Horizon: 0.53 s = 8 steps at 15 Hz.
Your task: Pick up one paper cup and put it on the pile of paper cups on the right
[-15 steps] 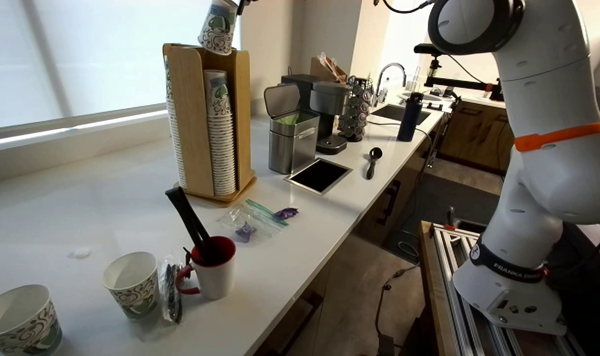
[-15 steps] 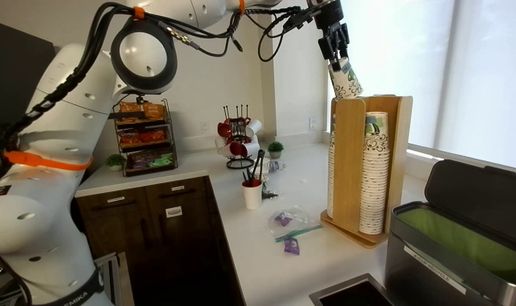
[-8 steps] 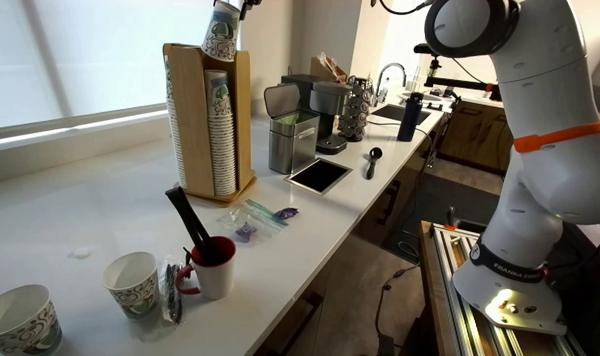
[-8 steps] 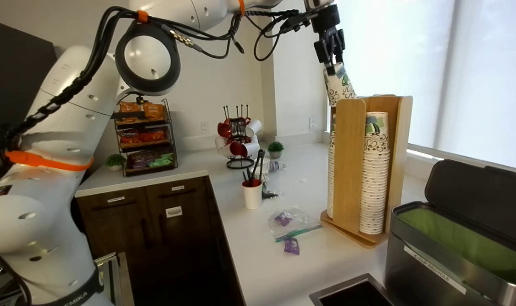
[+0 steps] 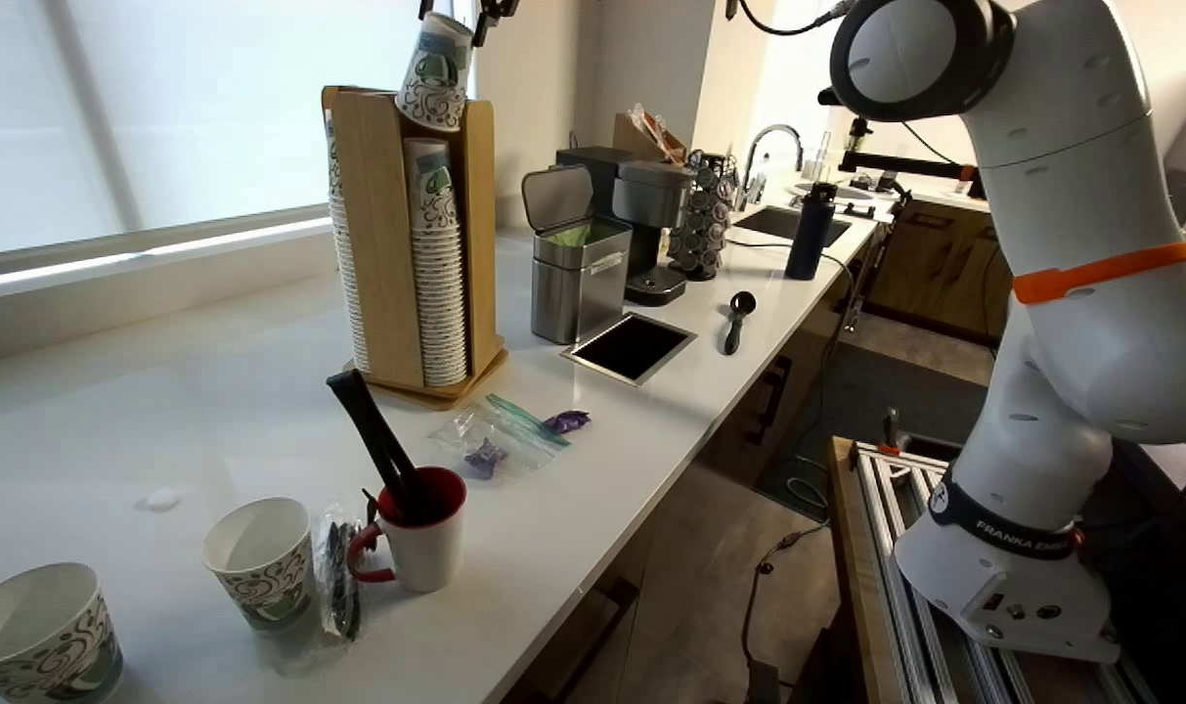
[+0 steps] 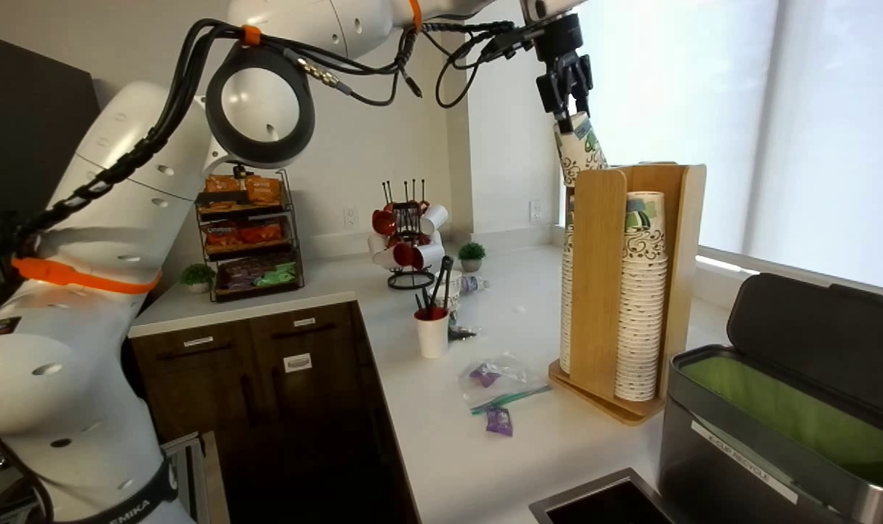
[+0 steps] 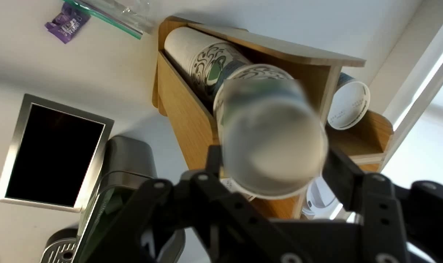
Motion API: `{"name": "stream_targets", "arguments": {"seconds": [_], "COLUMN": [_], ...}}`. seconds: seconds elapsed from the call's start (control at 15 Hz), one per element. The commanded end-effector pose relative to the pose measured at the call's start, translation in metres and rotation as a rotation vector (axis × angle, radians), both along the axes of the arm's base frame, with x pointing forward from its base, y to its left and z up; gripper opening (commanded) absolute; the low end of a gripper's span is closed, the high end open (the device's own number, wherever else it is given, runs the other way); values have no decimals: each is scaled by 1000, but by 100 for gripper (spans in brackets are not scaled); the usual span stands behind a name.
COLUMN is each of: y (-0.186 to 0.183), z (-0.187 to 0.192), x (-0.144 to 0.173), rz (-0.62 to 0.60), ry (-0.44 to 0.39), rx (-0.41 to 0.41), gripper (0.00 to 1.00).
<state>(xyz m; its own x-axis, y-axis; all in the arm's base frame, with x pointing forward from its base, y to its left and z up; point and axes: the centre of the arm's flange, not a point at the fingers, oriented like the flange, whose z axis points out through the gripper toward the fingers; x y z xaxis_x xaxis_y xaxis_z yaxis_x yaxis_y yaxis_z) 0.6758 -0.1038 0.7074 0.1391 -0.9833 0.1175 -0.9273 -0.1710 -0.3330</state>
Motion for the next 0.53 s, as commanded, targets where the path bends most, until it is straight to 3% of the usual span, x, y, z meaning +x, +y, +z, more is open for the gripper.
{"name": "stream_targets", "arguments": {"seconds": [0.0,0.47], "y": [1,4], "z": [24,35], "x": [26,15], "rz": [-36,-59], "ry": [20,2], "rx": [11,31], "gripper": [99,100]}}
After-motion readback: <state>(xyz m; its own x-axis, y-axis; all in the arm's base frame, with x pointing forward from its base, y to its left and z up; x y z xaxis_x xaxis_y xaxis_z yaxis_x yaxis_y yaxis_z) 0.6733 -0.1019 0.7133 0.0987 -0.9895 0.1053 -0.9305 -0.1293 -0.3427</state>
